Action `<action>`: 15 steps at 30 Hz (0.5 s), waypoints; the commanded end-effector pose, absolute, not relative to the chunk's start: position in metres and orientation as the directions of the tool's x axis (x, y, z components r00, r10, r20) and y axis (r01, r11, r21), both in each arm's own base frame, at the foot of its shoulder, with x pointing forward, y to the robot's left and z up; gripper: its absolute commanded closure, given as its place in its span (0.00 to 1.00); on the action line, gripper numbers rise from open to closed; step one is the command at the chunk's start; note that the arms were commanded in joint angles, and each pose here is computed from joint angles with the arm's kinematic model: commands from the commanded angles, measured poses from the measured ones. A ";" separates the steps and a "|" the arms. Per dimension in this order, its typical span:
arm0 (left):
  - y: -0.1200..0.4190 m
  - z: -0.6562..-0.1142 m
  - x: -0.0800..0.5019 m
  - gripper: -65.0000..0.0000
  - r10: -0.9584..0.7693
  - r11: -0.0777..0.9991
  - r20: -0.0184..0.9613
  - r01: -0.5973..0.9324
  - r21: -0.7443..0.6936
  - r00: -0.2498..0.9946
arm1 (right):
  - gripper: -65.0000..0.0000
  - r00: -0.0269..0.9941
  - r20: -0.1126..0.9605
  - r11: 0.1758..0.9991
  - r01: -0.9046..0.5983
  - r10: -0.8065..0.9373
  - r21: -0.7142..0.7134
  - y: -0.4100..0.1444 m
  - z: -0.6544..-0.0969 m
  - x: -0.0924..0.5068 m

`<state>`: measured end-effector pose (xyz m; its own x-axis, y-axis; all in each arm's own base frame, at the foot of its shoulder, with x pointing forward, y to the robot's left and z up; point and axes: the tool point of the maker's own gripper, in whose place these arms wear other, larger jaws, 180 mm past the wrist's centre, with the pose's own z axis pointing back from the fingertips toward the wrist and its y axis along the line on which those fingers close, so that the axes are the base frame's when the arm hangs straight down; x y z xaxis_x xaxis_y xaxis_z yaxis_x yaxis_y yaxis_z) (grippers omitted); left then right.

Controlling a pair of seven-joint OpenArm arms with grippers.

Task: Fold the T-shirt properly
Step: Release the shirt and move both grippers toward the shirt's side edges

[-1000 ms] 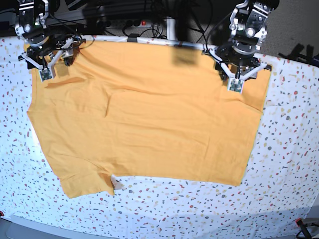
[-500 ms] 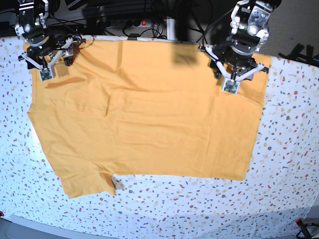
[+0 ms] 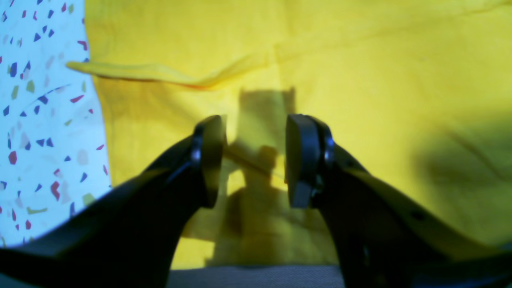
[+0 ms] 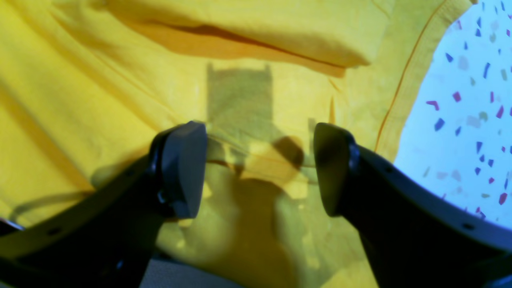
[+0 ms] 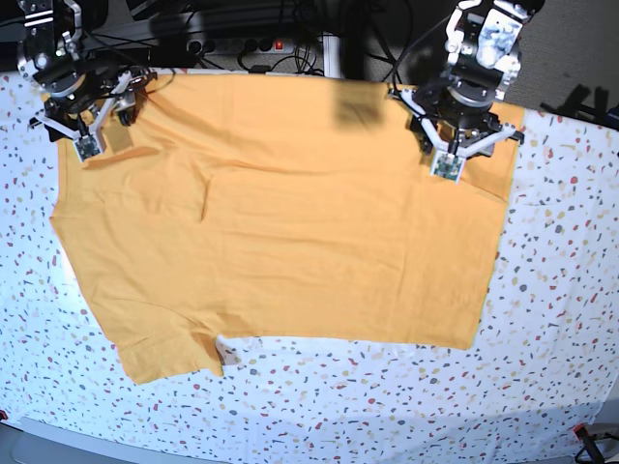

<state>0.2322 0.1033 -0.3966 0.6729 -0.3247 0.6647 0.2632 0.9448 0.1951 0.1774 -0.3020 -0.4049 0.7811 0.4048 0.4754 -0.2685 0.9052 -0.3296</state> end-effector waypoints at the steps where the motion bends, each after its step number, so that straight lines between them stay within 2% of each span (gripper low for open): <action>1: 0.104 -0.387 0.239 0.62 -0.329 0.943 0.691 0.258 0.209 0.644 | 0.36 0.788 0.446 0.892 -0.282 0.426 -0.354 -0.309 -0.403 0.175; 7: 0.104 -0.387 0.240 0.62 -0.329 0.943 0.692 0.257 0.209 0.642 | 0.36 0.764 0.475 0.888 -0.286 0.438 -0.359 -0.303 -0.395 0.182; 15: 0.103 -0.381 0.246 0.62 -0.329 0.943 0.711 0.254 0.213 0.622 | 0.36 0.649 0.574 0.863 -0.312 0.499 -0.397 -0.273 -0.349 0.210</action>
<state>0.2383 0.1030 -0.3927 0.6597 -0.3252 0.6775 0.2612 0.9445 0.1991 0.2031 -0.2714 -0.3588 0.6760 0.4836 0.5561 -0.3130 0.8716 -0.3774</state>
